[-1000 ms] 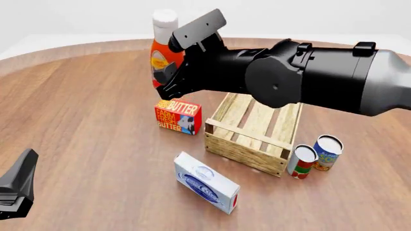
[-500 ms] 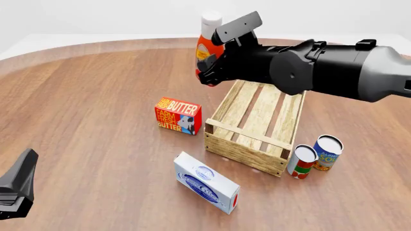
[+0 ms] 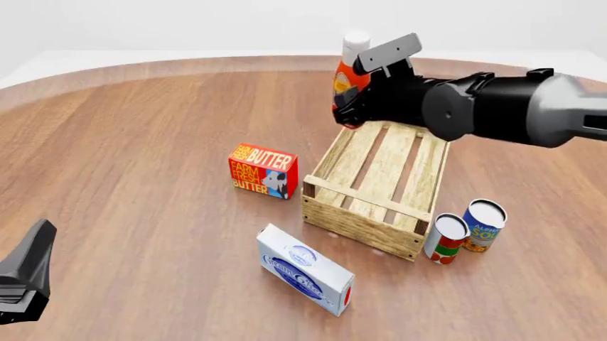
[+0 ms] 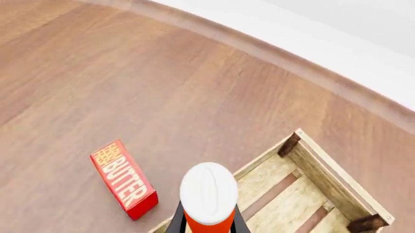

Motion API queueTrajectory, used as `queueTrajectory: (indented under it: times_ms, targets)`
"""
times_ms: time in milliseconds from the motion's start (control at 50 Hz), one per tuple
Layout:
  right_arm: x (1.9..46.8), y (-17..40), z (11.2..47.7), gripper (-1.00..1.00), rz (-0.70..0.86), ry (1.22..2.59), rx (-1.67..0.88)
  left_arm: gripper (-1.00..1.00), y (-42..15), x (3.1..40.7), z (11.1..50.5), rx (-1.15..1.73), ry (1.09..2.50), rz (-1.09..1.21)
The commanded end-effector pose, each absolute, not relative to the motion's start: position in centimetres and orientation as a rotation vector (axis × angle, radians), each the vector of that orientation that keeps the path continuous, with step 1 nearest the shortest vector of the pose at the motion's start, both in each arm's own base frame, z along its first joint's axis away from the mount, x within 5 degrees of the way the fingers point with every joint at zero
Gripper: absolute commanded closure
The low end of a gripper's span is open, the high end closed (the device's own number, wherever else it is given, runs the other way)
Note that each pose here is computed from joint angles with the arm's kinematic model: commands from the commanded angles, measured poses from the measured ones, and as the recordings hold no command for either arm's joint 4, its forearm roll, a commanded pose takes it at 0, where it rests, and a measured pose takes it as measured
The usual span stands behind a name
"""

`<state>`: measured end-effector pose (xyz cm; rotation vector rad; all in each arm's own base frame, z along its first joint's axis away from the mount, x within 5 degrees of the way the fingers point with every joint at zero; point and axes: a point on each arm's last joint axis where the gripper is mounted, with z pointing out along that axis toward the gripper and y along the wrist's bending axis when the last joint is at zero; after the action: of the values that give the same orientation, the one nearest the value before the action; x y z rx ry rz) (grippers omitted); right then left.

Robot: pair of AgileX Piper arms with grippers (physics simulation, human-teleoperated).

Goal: Pick up the ketchup, and put it in the wooden tray.

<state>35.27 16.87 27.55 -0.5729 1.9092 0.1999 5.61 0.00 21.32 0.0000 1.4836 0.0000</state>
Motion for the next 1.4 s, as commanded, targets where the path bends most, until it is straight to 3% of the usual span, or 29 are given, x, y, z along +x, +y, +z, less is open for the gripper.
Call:
queueTrajectory:
  times_ms: [20, 420, 1400]
  targets:
    - [36.6, 14.9, 26.5, 1.0, 0.17, 1.929, -0.501, -1.0, 0.0, 5.6, 21.3, 0.0, 1.484, 0.0]
    - [38.4, 11.1, 23.3, 1.0, 0.087, 1.975, -0.427, -1.0, 0.0, 5.6, 21.3, 0.0, 1.484, 0.0]
    - [39.7, 9.3, 16.4, 1.0, 0.061, 2.091, -0.379, -1.0, 0.0, 5.6, 21.3, 0.0, 1.484, 0.0]
